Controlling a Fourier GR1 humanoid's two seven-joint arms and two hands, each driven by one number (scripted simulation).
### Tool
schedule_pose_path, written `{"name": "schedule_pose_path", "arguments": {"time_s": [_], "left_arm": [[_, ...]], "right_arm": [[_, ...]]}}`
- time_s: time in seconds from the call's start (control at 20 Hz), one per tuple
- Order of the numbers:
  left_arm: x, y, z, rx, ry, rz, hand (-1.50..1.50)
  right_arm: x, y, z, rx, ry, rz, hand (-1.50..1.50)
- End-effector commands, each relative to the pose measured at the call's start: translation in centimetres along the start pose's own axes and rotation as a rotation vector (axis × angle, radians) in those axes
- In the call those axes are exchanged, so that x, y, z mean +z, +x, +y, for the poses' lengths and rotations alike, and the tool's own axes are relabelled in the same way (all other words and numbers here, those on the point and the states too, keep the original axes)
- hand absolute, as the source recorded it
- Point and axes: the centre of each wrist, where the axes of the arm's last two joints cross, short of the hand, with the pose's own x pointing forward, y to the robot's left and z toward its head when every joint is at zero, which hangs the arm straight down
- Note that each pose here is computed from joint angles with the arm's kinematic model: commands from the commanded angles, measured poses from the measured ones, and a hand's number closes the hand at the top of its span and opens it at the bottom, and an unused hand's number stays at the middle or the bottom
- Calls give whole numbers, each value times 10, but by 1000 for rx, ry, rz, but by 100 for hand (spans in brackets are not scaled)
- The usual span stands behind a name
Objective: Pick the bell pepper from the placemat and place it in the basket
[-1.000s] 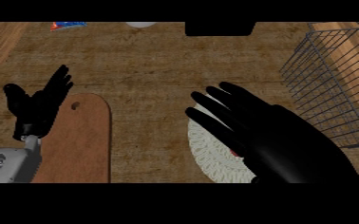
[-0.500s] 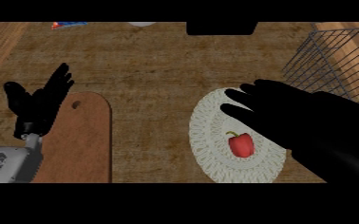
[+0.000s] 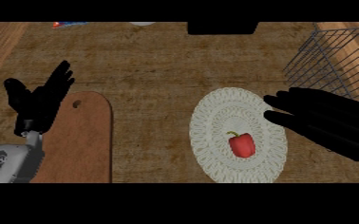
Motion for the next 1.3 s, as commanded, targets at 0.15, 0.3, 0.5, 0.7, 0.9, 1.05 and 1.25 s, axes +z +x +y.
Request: {"name": "schedule_pose_path", "arguments": {"time_s": [0.15, 0.3, 0.5, 0.7, 0.9, 1.05, 1.25], "left_arm": [[8, -8, 0, -1, 8, -22, 0], [-3, -17, -3, 5, -3, -16, 0], [3, -3, -2, -18, -11, -19, 0], [-5, 11, 12, -7, -23, 4, 0], [-9, -11, -1, 13, -10, -9, 0], [-3, 5, -13, 18, -11, 7, 0], [-8, -6, -1, 4, -10, -7, 0]], "right_arm": [[10, -30, 46, -48, -10, -9, -150], [-15, -39, 64, -41, -48, -35, -150], [-42, -62, 91, -57, -80, -54, -150], [-69, -83, 117, -137, -134, -83, -150], [-81, -74, 150, -117, -86, -64, -150], [-95, -74, 178, -71, -42, -16, -150], [-110, -85, 176, -58, 3, 8, -150]]}}
